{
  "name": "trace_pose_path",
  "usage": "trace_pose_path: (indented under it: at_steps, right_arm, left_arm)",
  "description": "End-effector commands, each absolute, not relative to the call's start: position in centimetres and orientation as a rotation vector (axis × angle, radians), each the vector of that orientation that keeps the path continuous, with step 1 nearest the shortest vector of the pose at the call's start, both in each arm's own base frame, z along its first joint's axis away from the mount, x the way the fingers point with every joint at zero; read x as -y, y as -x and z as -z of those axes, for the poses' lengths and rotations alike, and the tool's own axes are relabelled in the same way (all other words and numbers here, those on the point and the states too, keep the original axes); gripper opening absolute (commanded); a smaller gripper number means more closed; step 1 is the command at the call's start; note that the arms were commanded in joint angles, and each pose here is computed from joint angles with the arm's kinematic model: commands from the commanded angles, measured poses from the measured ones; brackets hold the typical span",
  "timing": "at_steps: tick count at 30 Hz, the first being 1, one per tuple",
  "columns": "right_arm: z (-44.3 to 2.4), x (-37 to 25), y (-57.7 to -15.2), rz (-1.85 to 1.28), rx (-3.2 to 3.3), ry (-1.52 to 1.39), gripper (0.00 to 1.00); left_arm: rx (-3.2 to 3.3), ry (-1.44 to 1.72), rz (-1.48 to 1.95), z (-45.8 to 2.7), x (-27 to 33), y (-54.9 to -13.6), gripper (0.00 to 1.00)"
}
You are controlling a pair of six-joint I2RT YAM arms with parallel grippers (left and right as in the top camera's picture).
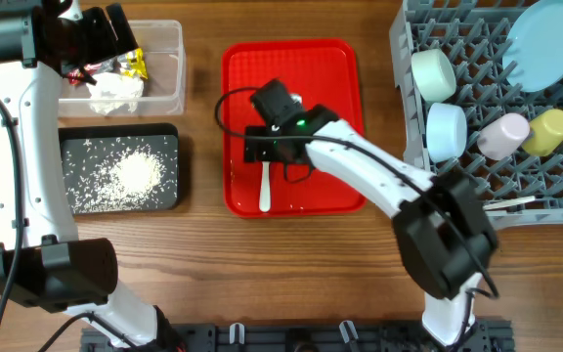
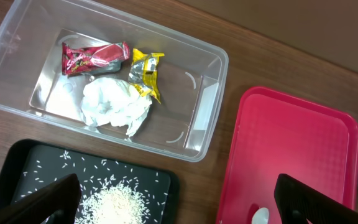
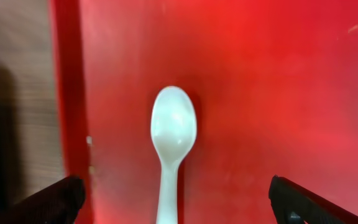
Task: Sort waste into correct bins and load items into the dishwasher rack
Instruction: 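Move the right gripper to the white spoon and grasp it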
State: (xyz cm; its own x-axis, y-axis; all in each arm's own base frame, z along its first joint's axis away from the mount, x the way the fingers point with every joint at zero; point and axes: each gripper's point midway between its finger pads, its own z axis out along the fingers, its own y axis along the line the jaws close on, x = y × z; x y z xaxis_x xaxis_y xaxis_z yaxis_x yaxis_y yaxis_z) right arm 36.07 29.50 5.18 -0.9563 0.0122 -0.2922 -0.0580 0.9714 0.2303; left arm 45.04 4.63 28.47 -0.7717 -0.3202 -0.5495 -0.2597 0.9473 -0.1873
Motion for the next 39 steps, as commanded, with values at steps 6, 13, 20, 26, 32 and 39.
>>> trace_pose_path:
  at_steps: [6, 13, 20, 26, 32, 39]
  right_arm:
    - [-2.7, -30.9, -36.9, -0.372, -2.846, 0.011, 1.00]
    - [0.1, -31.1, -35.6, -0.290, -2.891, 0.181, 1.00]
    - [1.5, -31.7, -34.2, -0.221, -2.895, 0.344, 0.48]
    - [1.3, -31.3, -35.3, -0.171, -2.849, 0.324, 0.06]
    - [0.0, -29.3, -37.1, -0.051, -2.811, 0.345, 0.04]
    - [-10.3, -24.5, -40.9, -0.093, -2.739, 0.230, 0.04]
  left_arm:
    - [-2.507, 0.400, 0.123, -28.0, -4.9, -45.1, 1.00]
    - [-2.508, 0.400, 0.123, -27.9, -4.9, -45.1, 1.00]
    - [-2.508, 0.400, 0.123, -27.9, -4.9, -45.1, 1.00]
    - [-2.507, 0.400, 0.123, -28.0, -4.9, -45.1, 1.00]
    - [-2.508, 0.400, 0.123, -27.9, -4.9, -45.1, 1.00]
    - [-2.508, 0.400, 0.123, -27.9, -4.9, -45.1, 1.00]
